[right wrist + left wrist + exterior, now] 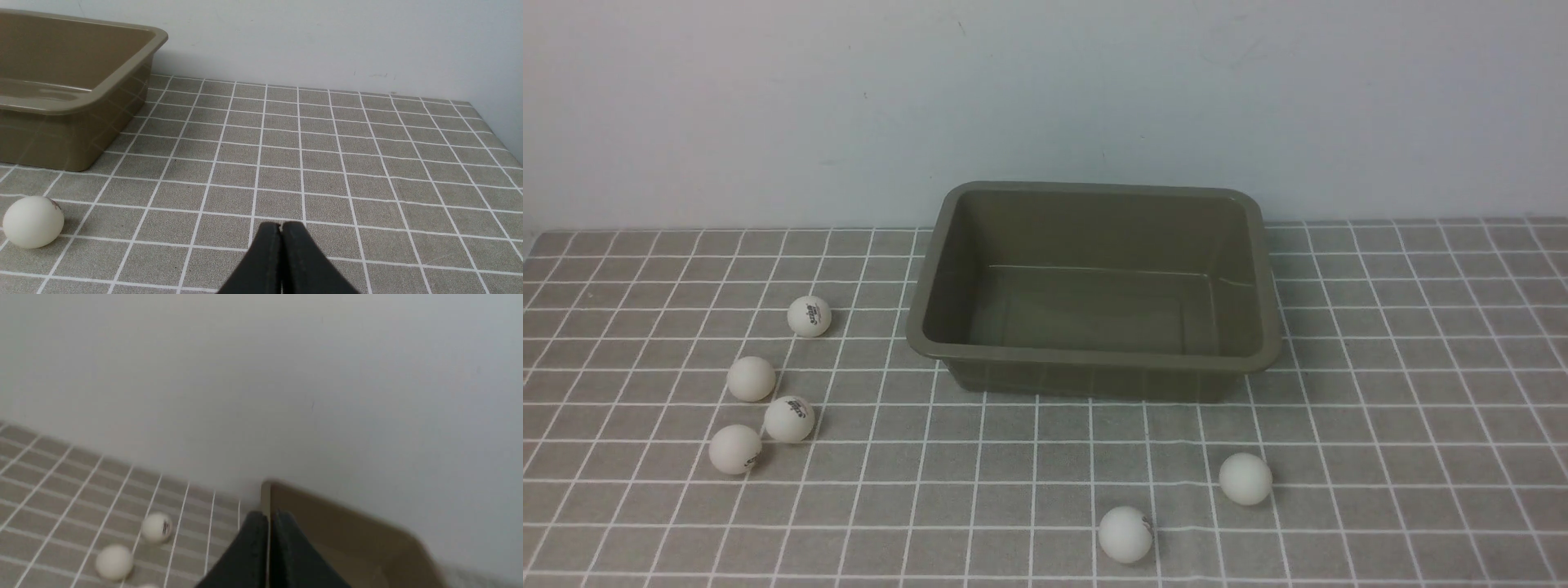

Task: Put the table tennis balls into the box on the grey coffee tablecloth.
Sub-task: 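Reach for and grasp a ping pong ball on the table beside the basket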

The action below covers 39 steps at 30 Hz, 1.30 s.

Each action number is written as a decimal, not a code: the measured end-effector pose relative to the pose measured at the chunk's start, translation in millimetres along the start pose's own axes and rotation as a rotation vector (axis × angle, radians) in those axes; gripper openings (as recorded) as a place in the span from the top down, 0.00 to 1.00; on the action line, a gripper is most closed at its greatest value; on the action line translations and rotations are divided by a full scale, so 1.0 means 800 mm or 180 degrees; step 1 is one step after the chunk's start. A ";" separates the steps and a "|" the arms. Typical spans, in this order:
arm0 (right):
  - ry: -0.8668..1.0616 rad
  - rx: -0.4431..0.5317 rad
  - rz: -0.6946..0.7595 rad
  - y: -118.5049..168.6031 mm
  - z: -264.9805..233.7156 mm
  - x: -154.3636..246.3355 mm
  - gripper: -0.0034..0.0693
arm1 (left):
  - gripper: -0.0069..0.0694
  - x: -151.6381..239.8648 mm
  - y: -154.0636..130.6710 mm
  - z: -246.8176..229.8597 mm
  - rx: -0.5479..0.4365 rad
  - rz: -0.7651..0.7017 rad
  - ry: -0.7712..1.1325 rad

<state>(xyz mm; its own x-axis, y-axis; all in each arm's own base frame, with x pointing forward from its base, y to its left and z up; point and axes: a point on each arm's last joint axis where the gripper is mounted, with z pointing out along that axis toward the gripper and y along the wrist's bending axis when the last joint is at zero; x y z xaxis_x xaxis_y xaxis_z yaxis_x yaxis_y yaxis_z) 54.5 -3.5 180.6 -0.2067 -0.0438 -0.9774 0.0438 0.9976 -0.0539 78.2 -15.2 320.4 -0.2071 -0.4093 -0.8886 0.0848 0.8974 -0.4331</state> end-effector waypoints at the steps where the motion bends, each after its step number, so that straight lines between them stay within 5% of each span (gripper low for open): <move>1: 0.0000 0.0001 -0.0004 0.000 0.000 0.000 0.97 | 0.92 -0.009 -0.004 0.015 -0.0075 0.0132 0.0343; 11: -0.0175 -0.0012 0.0125 0.000 0.000 -0.005 0.97 | 0.92 -0.013 0.020 0.139 -0.0572 0.0505 0.2296; 16: -0.1193 -0.0282 0.2107 -0.004 -0.007 -0.040 0.97 | 0.92 0.020 0.048 0.186 -0.0780 0.0515 0.2806; 22: -0.1923 -0.0289 0.3297 -0.023 -0.018 -0.056 0.97 | 0.82 0.042 0.073 0.226 -0.0920 0.0642 0.2857; 26: -0.1990 -0.0257 0.3383 -0.026 -0.019 -0.057 0.97 | 0.69 0.051 0.081 0.241 -0.0949 0.0650 0.2811; 28: -0.2005 -0.0255 0.3410 -0.027 -0.019 -0.057 0.97 | 0.52 0.060 0.090 0.256 -0.0978 0.0673 0.2755; 33: -0.1411 -0.0666 0.3108 -0.007 -0.028 -0.090 0.97 | 0.27 0.079 0.105 0.276 -0.1028 0.0685 0.2796; 39: 0.0183 -0.0898 0.1296 0.017 -0.033 -0.215 0.97 | 0.15 0.110 0.124 0.298 -0.1096 0.0681 0.2895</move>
<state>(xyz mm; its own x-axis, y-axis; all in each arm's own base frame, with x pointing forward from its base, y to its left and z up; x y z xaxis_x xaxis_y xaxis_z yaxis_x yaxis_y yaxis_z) 64.8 19.1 353.6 -0.2817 0.3475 -0.8943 -0.1324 0.9091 0.3950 300.8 -1.0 163.4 -0.9009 -0.0804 -0.4265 -0.0501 0.9954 -0.0818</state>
